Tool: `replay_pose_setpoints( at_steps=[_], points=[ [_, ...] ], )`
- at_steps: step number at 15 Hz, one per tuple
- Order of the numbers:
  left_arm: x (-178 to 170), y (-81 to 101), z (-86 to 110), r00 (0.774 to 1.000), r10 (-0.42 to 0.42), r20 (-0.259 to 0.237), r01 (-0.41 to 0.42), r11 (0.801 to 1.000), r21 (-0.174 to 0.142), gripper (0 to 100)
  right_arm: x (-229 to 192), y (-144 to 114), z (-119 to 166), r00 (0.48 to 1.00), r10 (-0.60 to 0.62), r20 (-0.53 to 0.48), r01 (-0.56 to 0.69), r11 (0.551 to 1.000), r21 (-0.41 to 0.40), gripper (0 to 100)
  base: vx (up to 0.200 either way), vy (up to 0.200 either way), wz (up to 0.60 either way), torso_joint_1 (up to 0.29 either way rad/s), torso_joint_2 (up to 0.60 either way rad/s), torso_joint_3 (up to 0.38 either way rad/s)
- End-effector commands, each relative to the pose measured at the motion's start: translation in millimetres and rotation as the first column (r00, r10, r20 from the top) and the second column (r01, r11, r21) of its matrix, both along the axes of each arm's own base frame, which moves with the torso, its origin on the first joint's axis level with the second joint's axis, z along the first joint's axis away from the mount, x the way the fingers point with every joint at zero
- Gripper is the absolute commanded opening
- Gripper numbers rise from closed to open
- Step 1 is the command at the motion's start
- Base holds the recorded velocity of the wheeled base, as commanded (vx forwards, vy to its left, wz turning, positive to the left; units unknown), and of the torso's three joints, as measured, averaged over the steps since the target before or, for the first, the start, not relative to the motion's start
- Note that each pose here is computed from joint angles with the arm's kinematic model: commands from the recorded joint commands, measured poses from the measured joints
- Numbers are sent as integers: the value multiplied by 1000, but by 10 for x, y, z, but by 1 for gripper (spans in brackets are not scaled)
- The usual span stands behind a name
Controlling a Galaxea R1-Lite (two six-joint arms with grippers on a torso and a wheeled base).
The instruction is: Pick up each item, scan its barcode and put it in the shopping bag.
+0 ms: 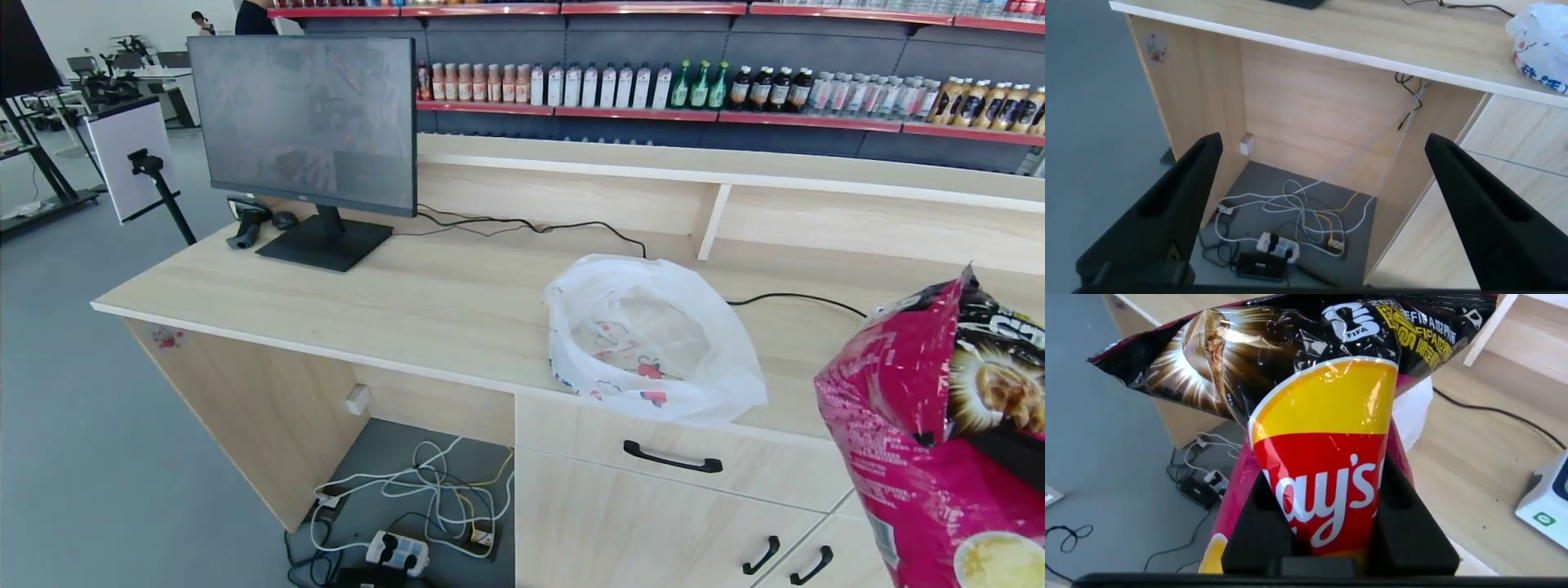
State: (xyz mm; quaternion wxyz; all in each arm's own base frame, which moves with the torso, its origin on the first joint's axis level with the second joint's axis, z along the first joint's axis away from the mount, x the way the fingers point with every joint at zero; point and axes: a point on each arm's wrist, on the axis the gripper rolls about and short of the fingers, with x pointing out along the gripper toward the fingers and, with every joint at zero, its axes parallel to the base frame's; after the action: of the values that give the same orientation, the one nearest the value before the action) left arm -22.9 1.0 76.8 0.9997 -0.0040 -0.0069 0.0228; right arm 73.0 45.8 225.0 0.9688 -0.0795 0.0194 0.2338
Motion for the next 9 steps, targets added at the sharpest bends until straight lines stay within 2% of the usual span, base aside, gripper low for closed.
replay_pose_setpoints(
  at_steps=[1, 3, 4, 6, 7, 9],
  points=[
    [0, 0, 1, 1000, 0, 0, 0, 1000, 0, 100, 284, 225, 146, 999, 27, -40, -25, 998, 53, 0, 0, 0, 0, 0, 0, 0],
    [0, 0, 1, 1000, 0, 0, 0, 1000, 2, 100, 519, 394, 225, 999, 29, -22, -27, 992, 120, 0, 0, 0, 0, 0, 0, 0],
    [0, 0, 1, 1000, 0, 0, 0, 1000, 2, 100, 719, 549, 233, 998, 60, -4, -58, 982, 182, 0, 0, 0, 0, 0, 0, 0],
    [0, 0, 2, 1000, 0, 2, 0, 1000, 2, 100, 946, 703, 214, 997, 71, 23, -74, 974, 213, 0, 0, 0, 0, 0, 0, 0],
    [0, 0, 4, 1000, -1, 3, 1, 1000, 3, 100, 1205, 877, 205, 996, 83, 32, -88, 959, 271, 0, 0, 0, 0, 0, 0, 0],
    [0, 0, 4, 1000, -1, 3, 1, 1000, 5, 100, 1512, 1036, 230, 995, 85, 46, -96, 938, 333, 0, 0, 0, 0, 0, 0, 0]
  ],
)
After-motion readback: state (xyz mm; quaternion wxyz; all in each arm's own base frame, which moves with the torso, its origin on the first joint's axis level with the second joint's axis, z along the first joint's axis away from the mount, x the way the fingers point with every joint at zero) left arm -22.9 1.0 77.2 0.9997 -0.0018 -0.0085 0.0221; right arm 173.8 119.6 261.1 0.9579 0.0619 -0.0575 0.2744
